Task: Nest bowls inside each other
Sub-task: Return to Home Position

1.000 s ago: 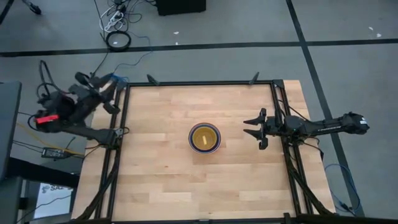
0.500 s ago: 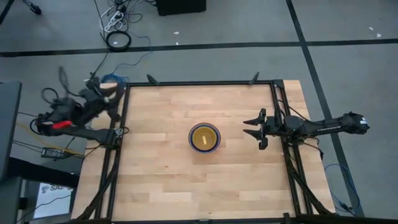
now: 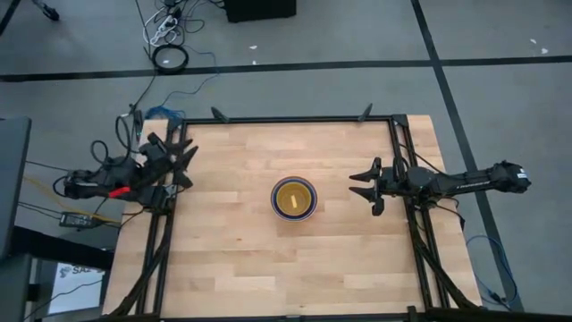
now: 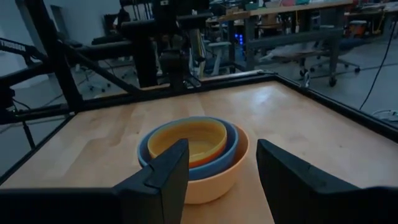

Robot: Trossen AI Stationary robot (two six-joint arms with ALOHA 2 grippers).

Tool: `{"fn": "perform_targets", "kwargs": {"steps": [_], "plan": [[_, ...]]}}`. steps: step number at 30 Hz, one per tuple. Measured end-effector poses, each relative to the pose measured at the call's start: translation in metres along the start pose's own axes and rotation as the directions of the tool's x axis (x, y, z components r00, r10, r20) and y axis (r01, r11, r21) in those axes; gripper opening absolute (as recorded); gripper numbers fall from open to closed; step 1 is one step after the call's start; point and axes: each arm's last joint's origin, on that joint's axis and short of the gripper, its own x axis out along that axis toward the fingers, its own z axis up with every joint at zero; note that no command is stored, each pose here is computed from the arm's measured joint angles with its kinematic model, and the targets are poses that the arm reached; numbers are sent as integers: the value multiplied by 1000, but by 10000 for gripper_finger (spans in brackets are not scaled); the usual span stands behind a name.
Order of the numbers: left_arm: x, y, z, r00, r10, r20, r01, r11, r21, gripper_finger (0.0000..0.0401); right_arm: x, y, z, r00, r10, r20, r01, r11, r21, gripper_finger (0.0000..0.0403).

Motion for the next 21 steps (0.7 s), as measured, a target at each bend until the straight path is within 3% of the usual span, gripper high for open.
{"fn": "perform_targets", "kwargs": {"steps": [10,17,21], "plan": [[0,-5,-19,996,-90,10,90,994,-68,131,0,-1,0,1000,-22,1,22,1000,-22,178],[9,-20,-57,996,-92,-15,90,989,-117,131,0,-1,0,1000,-22,1,22,999,-25,178],[13,-26,-75,996,-89,13,90,993,-81,131,0,-1,0,1000,-22,0,22,1000,-21,177]]}}
